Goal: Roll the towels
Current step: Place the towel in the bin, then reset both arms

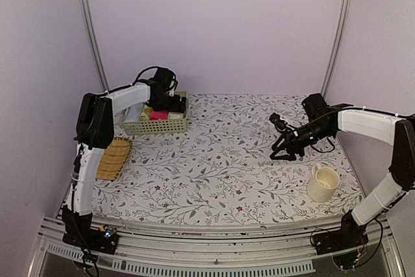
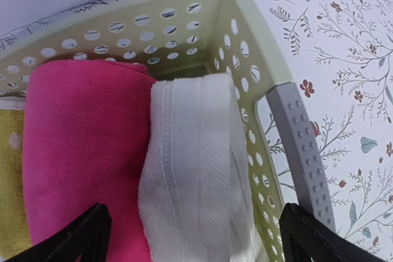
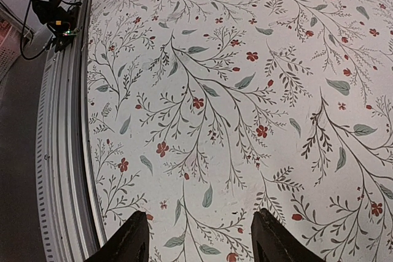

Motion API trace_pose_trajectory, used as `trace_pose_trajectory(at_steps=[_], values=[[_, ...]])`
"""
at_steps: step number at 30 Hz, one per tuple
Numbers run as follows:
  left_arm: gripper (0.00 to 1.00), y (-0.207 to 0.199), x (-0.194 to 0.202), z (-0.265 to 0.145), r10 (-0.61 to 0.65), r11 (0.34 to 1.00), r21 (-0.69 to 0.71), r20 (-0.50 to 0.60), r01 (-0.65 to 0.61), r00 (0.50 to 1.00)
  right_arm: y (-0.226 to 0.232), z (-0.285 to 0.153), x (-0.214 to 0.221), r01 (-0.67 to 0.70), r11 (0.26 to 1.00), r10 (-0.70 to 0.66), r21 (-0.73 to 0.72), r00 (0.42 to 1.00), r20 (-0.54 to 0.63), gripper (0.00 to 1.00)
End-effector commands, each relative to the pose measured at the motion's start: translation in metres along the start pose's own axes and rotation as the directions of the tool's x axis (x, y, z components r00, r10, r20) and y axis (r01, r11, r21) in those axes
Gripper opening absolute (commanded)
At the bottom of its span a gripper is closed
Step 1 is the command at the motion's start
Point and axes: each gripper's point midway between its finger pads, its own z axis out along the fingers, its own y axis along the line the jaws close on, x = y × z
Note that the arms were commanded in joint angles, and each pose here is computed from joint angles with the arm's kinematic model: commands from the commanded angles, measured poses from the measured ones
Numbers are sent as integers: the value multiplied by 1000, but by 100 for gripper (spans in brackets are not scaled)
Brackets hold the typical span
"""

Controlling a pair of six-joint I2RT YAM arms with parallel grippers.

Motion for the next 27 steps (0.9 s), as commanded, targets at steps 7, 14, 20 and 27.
trace_pose_trajectory(at_steps=[7, 14, 20, 27], values=[[98, -31, -38, -90, 58, 995, 78, 94, -65, 994, -38, -26, -26, 4, 986, -10, 169, 999, 36, 59], [98, -30, -42, -129, 84, 994, 61, 138, -93, 987, -108, -100, -59, -117, 890, 31, 441, 980, 198, 60], [98, -25, -48, -163, 138, 988, 41, 187, -148, 973, -163, -200, -96, -331, 678, 40, 656, 908, 417, 89], [98, -14, -64, -245, 189, 980, -11, 366, -199, 911, -180, -266, -117, -500, 456, 11, 736, 831, 557, 99]])
